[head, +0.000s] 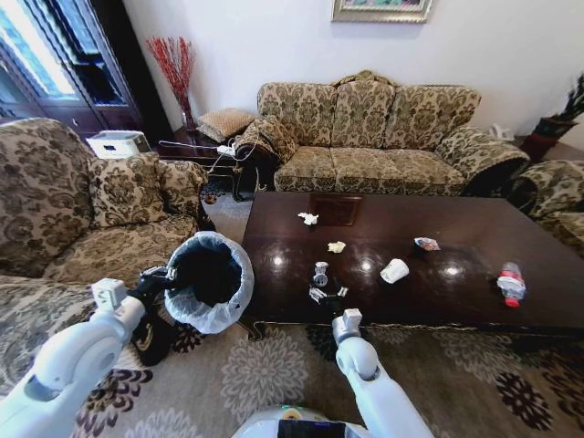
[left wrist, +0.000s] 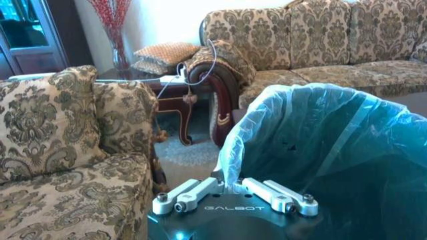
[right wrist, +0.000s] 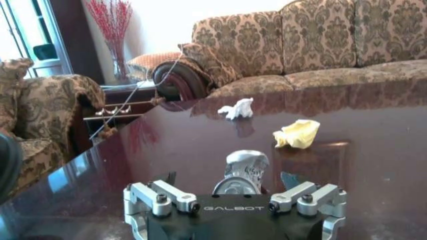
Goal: Move to the front of the table and place the trash on the table into the trash bin.
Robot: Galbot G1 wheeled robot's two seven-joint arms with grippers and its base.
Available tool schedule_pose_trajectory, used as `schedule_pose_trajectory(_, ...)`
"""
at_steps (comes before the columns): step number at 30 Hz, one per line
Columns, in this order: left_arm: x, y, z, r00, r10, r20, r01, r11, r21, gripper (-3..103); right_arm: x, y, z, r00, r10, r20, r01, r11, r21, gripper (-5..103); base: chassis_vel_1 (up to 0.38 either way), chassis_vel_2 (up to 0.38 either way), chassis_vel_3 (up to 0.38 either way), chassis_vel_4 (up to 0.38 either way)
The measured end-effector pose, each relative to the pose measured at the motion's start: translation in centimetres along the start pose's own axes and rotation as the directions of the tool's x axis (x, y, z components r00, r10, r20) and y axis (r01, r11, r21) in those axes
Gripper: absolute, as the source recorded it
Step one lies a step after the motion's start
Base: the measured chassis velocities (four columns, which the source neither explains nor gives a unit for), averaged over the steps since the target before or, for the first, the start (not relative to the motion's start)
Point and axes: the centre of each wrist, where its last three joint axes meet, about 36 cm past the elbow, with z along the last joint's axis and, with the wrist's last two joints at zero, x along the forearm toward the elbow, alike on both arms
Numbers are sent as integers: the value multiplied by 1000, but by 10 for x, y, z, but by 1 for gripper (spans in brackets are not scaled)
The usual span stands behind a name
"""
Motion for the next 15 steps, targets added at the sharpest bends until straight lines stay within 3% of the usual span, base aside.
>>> schedule_pose_trajectory(12, -3, 3, 2, 1000, -4, -5, 4, 1000, 1, 2, -33, 10, 8, 998, 39, -43, -40, 999, -25, 103, 0, 0, 0, 0)
schedule_pose_trajectory(15, -4, 4, 2, 1000, -5, -4, 5, 1000, 1, 2, -38, 10, 9, 997, 45, -63, -47, 999, -25, 96, 0, 0, 0, 0)
